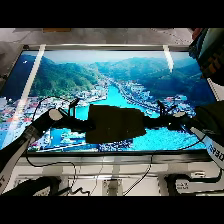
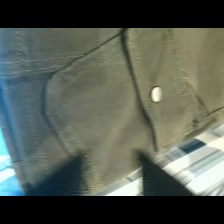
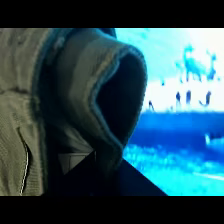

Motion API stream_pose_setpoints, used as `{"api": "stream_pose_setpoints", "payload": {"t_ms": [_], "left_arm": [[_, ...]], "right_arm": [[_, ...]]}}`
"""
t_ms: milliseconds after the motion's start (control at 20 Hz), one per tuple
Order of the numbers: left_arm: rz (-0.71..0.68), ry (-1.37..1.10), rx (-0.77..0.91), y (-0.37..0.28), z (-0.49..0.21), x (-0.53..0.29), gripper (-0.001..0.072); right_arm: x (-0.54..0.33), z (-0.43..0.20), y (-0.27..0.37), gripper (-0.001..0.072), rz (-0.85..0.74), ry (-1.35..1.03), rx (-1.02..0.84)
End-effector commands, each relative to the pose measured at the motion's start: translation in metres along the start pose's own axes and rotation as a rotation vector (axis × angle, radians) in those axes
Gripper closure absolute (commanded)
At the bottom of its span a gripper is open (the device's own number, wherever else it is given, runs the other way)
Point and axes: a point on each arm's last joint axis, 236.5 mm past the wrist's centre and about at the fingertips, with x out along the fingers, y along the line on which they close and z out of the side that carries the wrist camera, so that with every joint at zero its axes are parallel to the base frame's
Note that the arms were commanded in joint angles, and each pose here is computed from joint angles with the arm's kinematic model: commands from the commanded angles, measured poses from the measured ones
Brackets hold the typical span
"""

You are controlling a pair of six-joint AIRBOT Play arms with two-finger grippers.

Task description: Fold the clothes and pants, and hang the long-sleeved shirts on hangers.

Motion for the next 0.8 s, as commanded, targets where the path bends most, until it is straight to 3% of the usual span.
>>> {"api": "stream_pose_setpoints", "payload": {"t_ms": [0, 350, 750], "left_arm": [[0.03, -0.014, 0.047, 0.011, 0.006, -0.007, 0.0661], [0.015, -0.091, 0.062, 0.002, 0.025, -0.032, 0.0661], [0.008, -0.109, 0.079, -0.004, 0.025, -0.04, 0.0661]], "right_arm": [[-0.022, 0.028, 0.037, 0.0687, 0.112, -0.052, -0.013], [-0.211, 0.131, 0.128, 0.0685, 0.492, -0.424, -0.089], [-0.51, 0.168, 0.105, 0.0685, 0.471, -1.111, -0.061]]}}
